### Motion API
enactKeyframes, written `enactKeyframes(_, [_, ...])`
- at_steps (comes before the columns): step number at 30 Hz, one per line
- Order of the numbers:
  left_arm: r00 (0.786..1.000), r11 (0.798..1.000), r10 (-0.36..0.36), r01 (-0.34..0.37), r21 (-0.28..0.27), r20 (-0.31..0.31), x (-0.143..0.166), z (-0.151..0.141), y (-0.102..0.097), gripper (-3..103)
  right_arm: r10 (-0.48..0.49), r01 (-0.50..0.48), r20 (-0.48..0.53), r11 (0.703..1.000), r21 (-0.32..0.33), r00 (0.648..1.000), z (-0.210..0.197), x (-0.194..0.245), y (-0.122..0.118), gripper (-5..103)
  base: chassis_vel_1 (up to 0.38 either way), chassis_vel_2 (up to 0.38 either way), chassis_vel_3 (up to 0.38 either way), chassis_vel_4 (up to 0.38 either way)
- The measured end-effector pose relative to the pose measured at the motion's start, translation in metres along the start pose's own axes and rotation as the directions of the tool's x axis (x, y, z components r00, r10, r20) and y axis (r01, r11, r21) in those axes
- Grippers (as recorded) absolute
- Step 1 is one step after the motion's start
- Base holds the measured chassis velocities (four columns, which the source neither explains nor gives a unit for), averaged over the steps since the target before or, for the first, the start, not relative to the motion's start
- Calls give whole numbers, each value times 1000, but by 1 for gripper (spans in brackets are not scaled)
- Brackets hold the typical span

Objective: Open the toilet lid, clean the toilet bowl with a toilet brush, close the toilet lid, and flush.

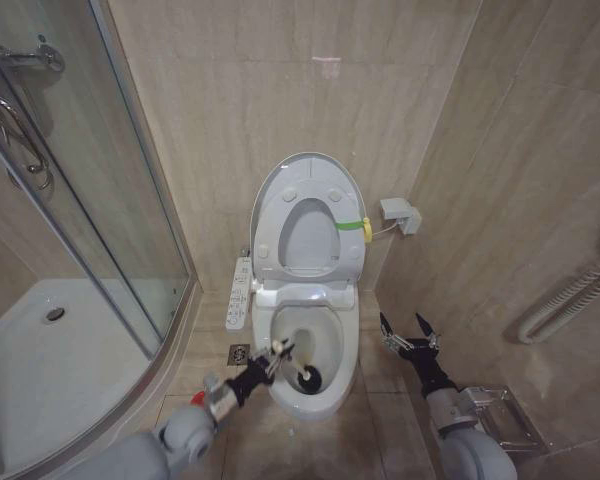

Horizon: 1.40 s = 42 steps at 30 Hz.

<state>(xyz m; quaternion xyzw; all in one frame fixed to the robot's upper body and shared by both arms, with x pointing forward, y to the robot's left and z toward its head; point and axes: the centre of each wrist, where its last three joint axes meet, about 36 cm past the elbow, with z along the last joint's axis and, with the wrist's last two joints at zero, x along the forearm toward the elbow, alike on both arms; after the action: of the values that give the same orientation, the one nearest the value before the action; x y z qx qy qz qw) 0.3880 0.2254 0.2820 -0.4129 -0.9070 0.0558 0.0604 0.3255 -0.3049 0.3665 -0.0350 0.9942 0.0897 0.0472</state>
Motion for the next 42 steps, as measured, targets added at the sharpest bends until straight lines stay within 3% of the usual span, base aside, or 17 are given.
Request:
enactKeyframes(4, [999,1000,-9,8,-6,-33,18,8,0,22,0,0,0,1000,0,1000,0,0,0,100,0,0,0,0])
enactKeyframes(8, [998,999,-41,40,-23,-50,27,10,12,22,0,0,0,1000,0,1000,0,0,0,100,0,0,0,0])
enactKeyframes(15, [993,992,-113,114,-46,15,11,-20,48,22,0,0,0,1000,0,1000,0,0,0,100,0,0,0,0])
enactKeyframes(22, [995,995,-85,88,-40,59,5,-44,39,22,0,0,0,1000,0,1000,0,0,0,100,0,0,0,0])
enactKeyframes(30, [999,999,-52,52,0,1,20,-28,13,22,0,0,0,1000,0,1000,0,0,0,100,0,0,0,0])
enactKeyframes(36, [997,997,-70,70,16,-14,11,-22,19,21,0,0,0,1000,0,1000,0,0,0,100,0,0,0,0])
enactKeyframes(42, [994,994,-103,102,42,32,-31,-35,40,22,0,0,0,1000,0,1000,0,0,0,100,0,0,0,0])
